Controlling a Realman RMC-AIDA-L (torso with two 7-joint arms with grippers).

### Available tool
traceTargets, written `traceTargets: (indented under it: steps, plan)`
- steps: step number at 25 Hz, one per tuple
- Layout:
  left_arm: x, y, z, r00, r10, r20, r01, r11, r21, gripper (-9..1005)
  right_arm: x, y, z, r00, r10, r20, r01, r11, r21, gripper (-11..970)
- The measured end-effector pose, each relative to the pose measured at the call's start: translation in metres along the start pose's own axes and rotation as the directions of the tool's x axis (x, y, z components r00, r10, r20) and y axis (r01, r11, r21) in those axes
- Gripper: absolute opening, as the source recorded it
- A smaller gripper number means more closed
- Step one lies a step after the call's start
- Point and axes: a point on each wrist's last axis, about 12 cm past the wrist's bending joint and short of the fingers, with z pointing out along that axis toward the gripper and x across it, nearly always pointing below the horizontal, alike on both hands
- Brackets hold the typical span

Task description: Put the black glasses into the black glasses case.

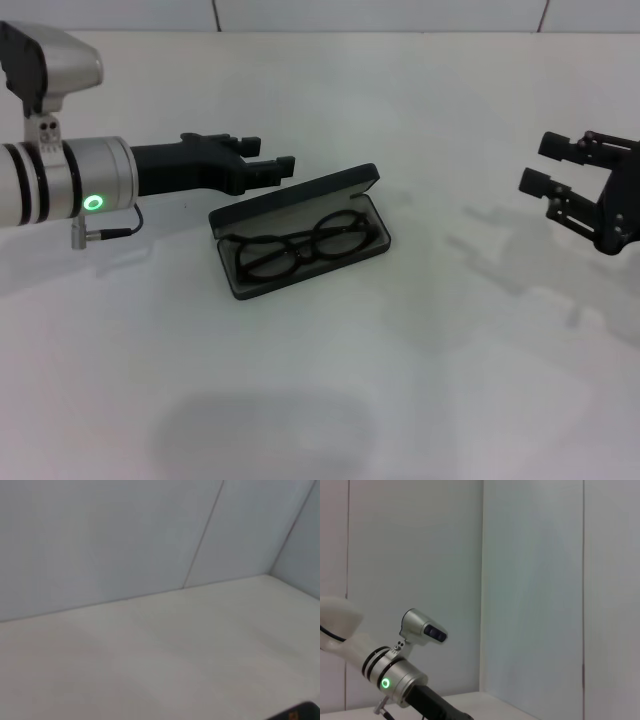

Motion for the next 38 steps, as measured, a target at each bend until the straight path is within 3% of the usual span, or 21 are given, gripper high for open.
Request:
traceTargets:
  steps: [3,9,14,19,21,25,29,33,38]
  plan:
    - [0.002,-0.003,0.001,1.000,0.013,-0.021,-0.013,1.000,0.021,698,0.001,-0.001,0.002,1.000,0.007,-0.004,-0.007,1.000,0.005,324]
    - [0.004,-0.009,0.003,0.998,0.041,-0.041,-0.038,0.997,0.067,699,0.004,-0.002,0.003,1.000,0.010,-0.018,-0.009,1.000,0.018,512]
    - [0.010,-0.013,0.004,0.995,0.085,-0.046,-0.081,0.993,0.084,700,0.004,-0.003,0.005,1.000,0.010,-0.024,-0.010,1.000,0.023,739]
    - [0.025,-0.022,0.007,0.982,0.175,-0.072,-0.166,0.979,0.118,701,0.005,-0.005,0.011,0.999,0.014,-0.033,-0.013,1.000,0.024,847]
    - [0.029,-0.024,0.007,0.977,0.201,-0.074,-0.191,0.973,0.127,701,0.006,-0.005,0.013,0.999,0.014,-0.037,-0.013,1.000,0.019,847]
    - [0.022,-0.030,0.002,0.978,0.205,0.038,-0.209,0.965,0.158,702,0.004,0.001,0.022,0.999,0.004,-0.042,-0.006,0.999,-0.050,847]
    - [0.009,-0.045,-0.025,0.942,0.243,0.231,-0.309,0.898,0.314,703,-0.007,0.018,0.037,1.000,-0.004,0.006,0.006,0.971,-0.240,847]
    - [0.021,-0.052,-0.060,0.907,0.288,0.306,-0.399,0.819,0.412,703,-0.010,0.030,0.047,1.000,-0.005,0.023,0.013,0.938,-0.347,847]
    - [0.036,-0.057,-0.072,0.891,0.313,0.329,-0.436,0.792,0.427,704,-0.004,0.036,0.054,1.000,0.003,-0.006,-0.005,0.926,-0.378,847]
